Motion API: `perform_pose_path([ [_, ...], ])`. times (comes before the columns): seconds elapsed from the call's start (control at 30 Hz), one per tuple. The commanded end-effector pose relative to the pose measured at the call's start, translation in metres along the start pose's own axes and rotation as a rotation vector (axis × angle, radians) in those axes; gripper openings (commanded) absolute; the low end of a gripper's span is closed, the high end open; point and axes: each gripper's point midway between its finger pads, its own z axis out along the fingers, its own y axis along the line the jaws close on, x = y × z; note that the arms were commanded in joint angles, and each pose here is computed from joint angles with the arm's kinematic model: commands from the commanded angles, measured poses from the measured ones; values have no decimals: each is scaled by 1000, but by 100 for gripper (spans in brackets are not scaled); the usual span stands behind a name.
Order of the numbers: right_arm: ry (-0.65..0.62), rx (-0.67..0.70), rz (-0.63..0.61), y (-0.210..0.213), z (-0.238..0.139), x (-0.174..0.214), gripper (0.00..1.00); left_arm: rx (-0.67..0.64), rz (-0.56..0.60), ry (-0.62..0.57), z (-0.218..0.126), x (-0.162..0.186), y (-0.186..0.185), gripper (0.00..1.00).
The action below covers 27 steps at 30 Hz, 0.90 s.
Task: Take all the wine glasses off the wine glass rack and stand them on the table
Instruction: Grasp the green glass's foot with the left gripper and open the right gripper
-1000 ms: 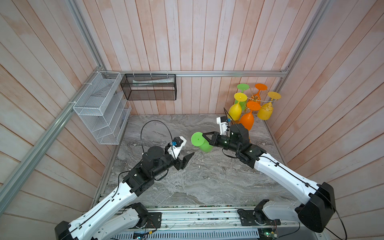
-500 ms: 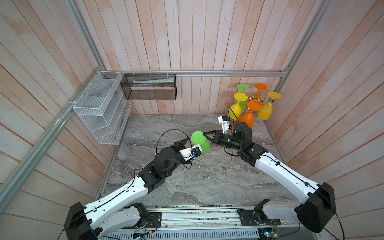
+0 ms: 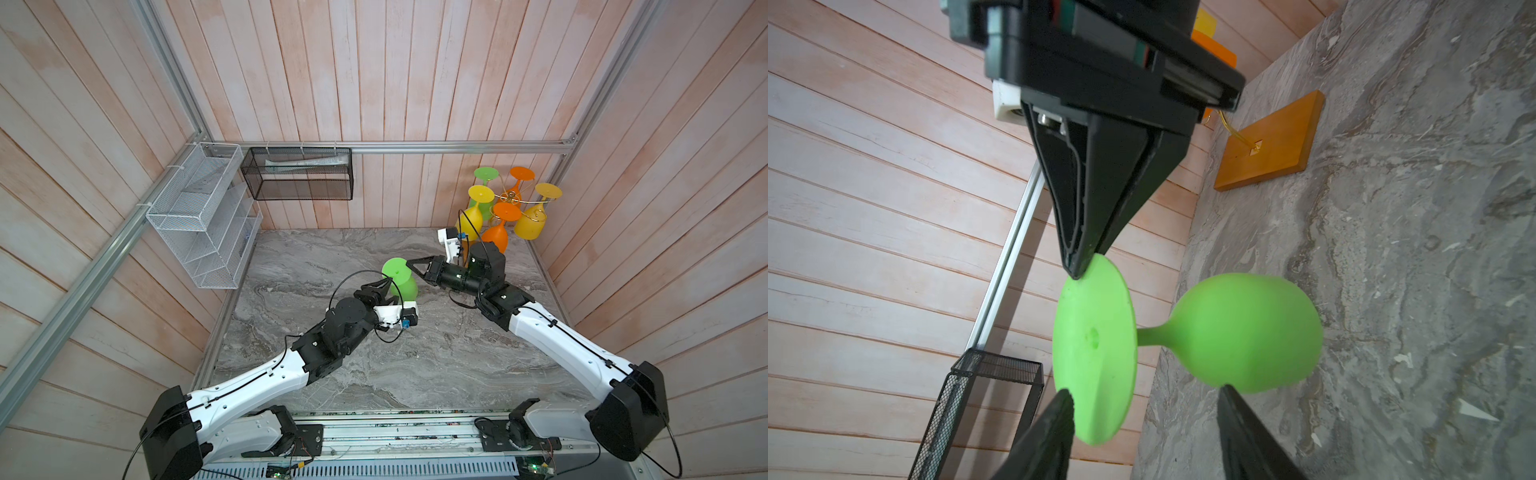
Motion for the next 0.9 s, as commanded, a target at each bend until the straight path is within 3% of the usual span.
perform_pose_path([
  [0.0,1,-26,-4,1,2,-1,0,-98,77,50,10,5,14,54],
  [0.2,4,-23,-8,0,4,-2,0,-172,122,59,22,3,22,43],
  [0.43,5,-19,1,-5,8,-5,0,-262,197,88,30,6,29,14],
  [0.6,1,-19,-2,-4,8,-9,0,-281,194,90,31,4,34,2],
  [0.87,-29,24,-40,-9,3,-15,1,-314,123,85,26,3,45,0],
])
